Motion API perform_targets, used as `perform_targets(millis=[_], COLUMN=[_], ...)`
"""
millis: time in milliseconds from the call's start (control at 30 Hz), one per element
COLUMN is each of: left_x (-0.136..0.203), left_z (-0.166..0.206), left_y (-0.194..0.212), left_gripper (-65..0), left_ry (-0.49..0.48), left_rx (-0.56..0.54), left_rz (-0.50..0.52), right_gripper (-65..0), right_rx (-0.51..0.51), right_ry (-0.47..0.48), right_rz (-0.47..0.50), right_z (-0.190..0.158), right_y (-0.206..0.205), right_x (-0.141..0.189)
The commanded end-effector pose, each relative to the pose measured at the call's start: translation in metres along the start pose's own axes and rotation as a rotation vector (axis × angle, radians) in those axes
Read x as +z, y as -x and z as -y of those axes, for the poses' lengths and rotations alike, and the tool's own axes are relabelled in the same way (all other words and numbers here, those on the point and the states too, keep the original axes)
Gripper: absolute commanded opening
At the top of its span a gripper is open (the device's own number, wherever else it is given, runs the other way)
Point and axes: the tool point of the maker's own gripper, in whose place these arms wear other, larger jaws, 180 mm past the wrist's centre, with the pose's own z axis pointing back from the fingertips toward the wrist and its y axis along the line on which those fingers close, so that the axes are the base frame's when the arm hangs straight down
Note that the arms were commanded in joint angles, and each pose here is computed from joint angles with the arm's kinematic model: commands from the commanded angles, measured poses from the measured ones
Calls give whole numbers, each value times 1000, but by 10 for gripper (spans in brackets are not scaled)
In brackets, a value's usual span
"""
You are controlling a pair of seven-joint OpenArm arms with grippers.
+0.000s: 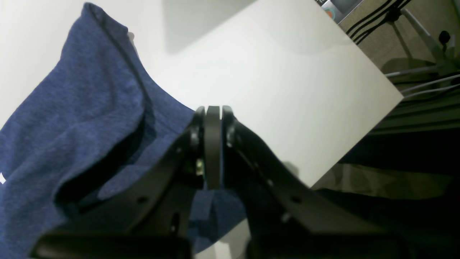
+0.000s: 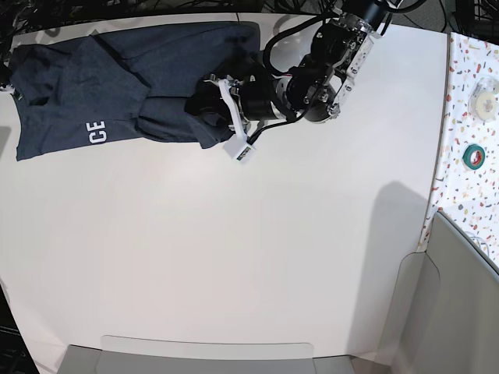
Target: Layout the t-shirt on the table in an organized manner, then fold the t-shirt properly
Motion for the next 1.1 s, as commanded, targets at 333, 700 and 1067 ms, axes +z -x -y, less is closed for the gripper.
perform_targets(millis=[333,700,1067], left_x=[-25,-62,-77], left_z=[39,63,45], left_y=[-7,-5,-11], left_gripper=[-650,-650,-650], left_ry=[105,168,132], left_rx=[-141,-164,-131], left_rz=[-55,-103,-97], right_gripper=[-650,-650,-650], right_rx=[7,1,-27], right_ry=[-3,-5,-16], right_rz=[38,28,3], right_z=[-1,-3,-8], right_y=[-9,-4,10], right_x=[2,2,2])
